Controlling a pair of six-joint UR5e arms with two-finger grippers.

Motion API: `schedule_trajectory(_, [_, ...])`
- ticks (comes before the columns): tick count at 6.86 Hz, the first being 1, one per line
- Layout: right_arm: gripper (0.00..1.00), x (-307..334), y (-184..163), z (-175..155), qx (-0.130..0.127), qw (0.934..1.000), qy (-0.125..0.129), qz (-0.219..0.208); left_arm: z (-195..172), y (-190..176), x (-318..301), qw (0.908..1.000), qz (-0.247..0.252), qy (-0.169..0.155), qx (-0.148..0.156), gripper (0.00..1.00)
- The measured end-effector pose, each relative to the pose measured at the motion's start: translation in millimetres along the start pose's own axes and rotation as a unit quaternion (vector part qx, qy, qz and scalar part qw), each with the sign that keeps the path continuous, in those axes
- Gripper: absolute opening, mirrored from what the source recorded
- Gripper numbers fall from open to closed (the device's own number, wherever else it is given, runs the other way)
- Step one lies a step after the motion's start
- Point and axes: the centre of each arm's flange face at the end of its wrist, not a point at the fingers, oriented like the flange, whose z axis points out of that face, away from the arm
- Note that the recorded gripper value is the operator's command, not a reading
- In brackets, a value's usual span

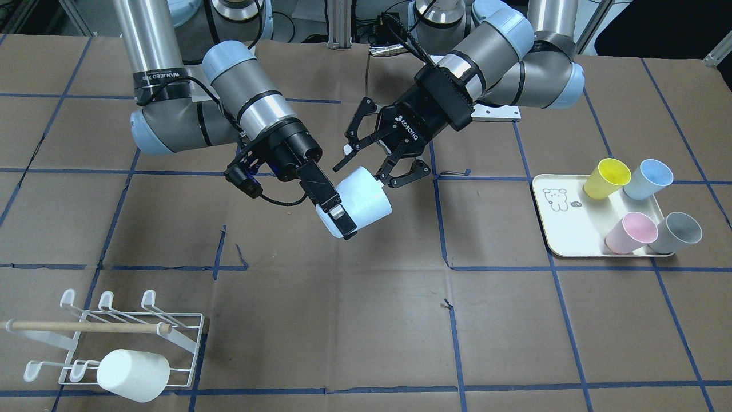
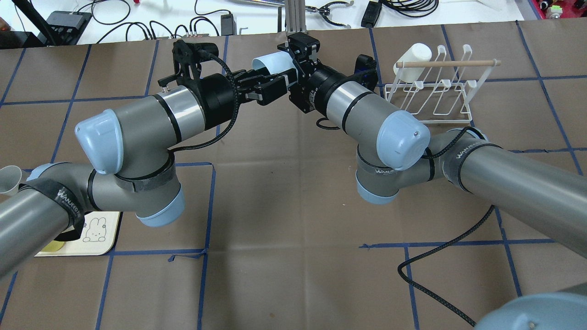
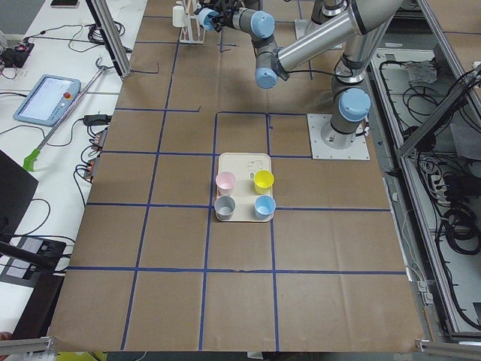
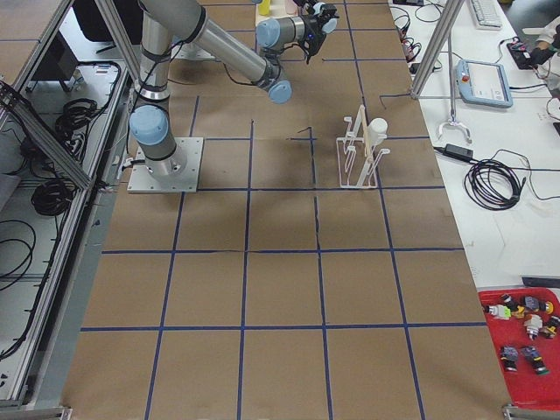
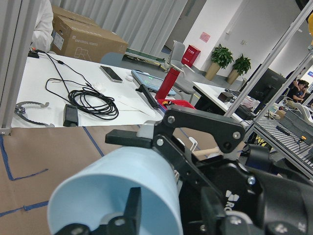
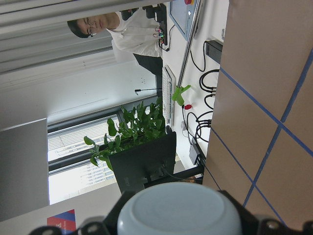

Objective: Transfer IKEA cup to right arm and place on rack

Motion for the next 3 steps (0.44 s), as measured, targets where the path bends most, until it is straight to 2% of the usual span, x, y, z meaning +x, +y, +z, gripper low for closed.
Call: schedule_trajectory(3, [0.44, -2, -5, -1, 0.004, 1.0000, -0.003, -0.001, -17, -5, 0, 0.9999, 0.000, 0.005, 0.009, 0.99])
